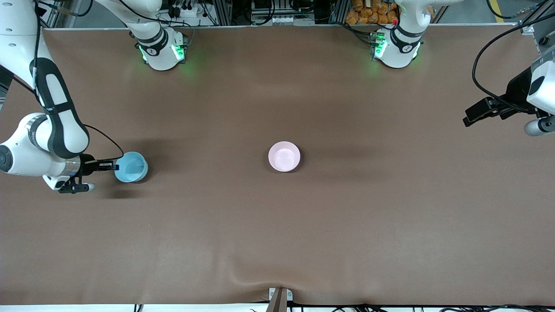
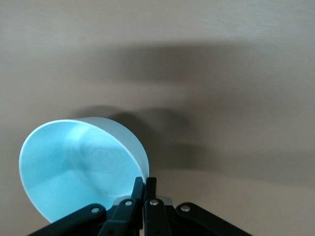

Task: Stack pink and blue bowls on white bowl
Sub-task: 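Return the left gripper to rest while the right gripper reaches the blue bowl, then carry the blue bowl with the right gripper onto the pink bowl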

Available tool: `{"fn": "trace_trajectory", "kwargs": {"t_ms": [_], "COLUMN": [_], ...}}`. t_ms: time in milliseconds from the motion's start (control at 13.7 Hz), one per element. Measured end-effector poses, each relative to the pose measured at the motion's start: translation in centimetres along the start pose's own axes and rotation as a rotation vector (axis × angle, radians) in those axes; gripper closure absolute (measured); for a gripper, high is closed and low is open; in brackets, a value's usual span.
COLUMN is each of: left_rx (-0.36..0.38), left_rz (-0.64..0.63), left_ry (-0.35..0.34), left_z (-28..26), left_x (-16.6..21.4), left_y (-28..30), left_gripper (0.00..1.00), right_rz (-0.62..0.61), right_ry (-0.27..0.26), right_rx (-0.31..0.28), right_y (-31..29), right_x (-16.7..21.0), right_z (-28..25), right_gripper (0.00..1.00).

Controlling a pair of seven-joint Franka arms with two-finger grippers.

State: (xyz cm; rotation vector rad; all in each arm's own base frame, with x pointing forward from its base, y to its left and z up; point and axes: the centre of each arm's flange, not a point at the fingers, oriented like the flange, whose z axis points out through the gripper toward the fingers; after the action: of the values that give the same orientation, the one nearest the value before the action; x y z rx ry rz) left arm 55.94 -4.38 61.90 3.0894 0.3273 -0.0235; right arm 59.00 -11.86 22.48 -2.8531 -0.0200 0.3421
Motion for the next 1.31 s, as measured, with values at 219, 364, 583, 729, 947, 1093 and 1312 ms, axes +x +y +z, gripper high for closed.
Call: {"fn": "trace_trajectory", "kwargs": {"t_ms": [219, 364, 583, 729, 947, 1093, 1312], "left_rx": [-0.001, -0.001, -0.001, -0.001, -0.002, -0.004, -0.005], "left_rz": [0.001, 0.001, 0.002, 0.003, 0.003, 0.004, 0.004], "left_ry": [0.001, 0.002, 0.003, 0.003, 0.004, 0.006, 0.007], "left_z": [-0.1, -0.1, -0.1, -0.1, -0.2, -0.2, -0.2], "left_x": [0.0, 0.0, 0.0, 0.0, 0.0, 0.0, 0.0], "left_y": [0.1, 0.1, 0.1, 0.1, 0.2, 0.2, 0.2], "left_gripper": [0.0, 0.0, 0.0, 0.0, 0.0, 0.0, 0.0], "right_rz": [0.085, 0.158, 0.237, 0.306, 0.393, 0.437, 0.474], "right_ry": [-0.015, -0.007, 0.018, 0.032, 0.068, 0.083, 0.071], "right_rx": [0.003, -0.013, -0.02, -0.007, 0.017, 0.026, 0.017], "right_y": [-6.6, -13.9, -27.2, -34.3, -42.3, -48.2, -54.1], "right_x": [1.5, 2.6, 2.9, 2.0, 0.1, -1.9, -5.0], "right_z": [-2.6, -3.3, -3.0, -2.9, -1.3, 1.8, 6.5], "right_gripper": [0.98, 0.98, 0.98, 0.98, 0.98, 0.98, 0.98]}}
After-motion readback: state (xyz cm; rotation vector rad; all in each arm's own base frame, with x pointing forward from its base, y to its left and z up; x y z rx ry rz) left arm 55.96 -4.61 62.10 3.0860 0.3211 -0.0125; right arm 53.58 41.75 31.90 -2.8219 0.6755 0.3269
